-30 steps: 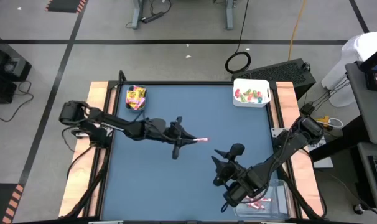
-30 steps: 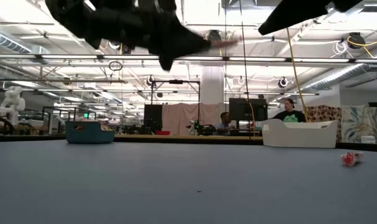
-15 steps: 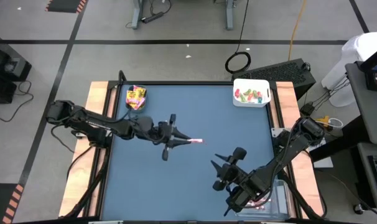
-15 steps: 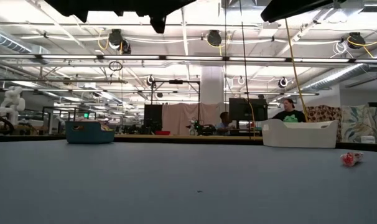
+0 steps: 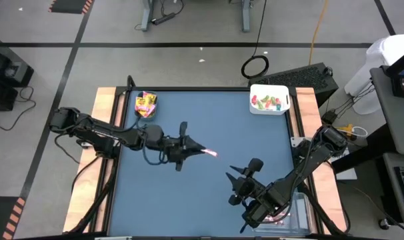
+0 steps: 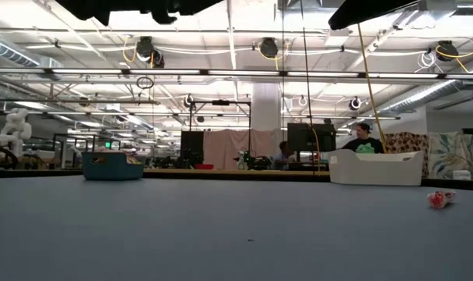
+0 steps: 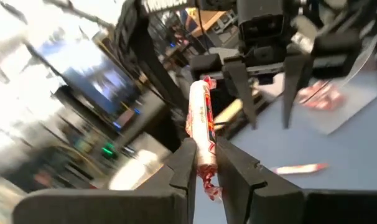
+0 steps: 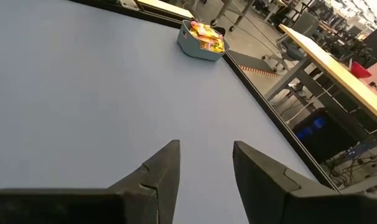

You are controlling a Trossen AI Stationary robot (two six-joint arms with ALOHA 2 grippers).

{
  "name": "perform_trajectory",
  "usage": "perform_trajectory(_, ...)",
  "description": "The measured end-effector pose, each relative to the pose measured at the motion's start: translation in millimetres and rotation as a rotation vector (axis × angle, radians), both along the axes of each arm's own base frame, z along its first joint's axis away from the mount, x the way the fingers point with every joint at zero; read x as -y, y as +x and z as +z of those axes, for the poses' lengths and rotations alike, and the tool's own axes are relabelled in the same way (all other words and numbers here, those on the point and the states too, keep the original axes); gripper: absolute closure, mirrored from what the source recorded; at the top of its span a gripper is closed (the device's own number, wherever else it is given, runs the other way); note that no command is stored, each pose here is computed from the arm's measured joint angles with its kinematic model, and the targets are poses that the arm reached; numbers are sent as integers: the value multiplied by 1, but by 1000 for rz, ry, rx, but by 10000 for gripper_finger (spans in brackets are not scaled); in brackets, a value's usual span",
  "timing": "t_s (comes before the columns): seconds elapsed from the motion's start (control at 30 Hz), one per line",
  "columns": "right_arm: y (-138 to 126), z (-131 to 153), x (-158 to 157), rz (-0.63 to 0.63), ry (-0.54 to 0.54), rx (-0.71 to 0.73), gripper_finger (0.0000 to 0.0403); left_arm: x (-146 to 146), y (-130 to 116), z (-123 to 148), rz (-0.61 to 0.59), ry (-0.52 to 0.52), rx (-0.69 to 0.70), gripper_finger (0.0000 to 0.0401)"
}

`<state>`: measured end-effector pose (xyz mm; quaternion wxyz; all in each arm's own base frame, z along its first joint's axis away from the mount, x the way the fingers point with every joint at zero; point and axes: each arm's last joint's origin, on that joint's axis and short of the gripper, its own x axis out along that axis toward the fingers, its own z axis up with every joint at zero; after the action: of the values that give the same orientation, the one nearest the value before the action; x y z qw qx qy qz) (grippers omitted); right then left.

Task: Sort candy
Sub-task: Put the white candy into the transparent bin

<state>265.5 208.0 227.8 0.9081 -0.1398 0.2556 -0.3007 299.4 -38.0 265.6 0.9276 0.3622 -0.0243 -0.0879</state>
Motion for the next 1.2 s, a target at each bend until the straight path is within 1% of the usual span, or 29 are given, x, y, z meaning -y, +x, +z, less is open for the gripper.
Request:
perform_trajectory(0.13,0,0,0,0,0,0,264,-2,0,3,58,223,66,349)
perform_trajectory(0.23,0,0,0,0,0,-1,264,-3,0,6,105,310,105,349)
perform_trajectory(0.27,0,0,0,0,0,0,264,-3,0,7,118,326,112,349)
perform_trajectory(0.37,0,0,0,0,0,-1,264,-4,0,7,137,326,109,349)
perform_trajectory(0.63,0,0,0,0,0,-1,264,-4,0,5,135,324,92,349)
perform_trajectory(0.77,0,0,0,0,0,-1,264,-4,1,3,132,200,58,349)
perform_trajectory(0.9,0,0,0,-3,9,5,264,-4,0,2,132,15,28,349)
perform_trajectory(1.07,2,0,-2,2,49,17,264,-4,0,2,132,-303,-10,341)
perform_trajectory(1.2,4,1,-4,2,73,42,264,-4,0,2,130,-635,-50,340)
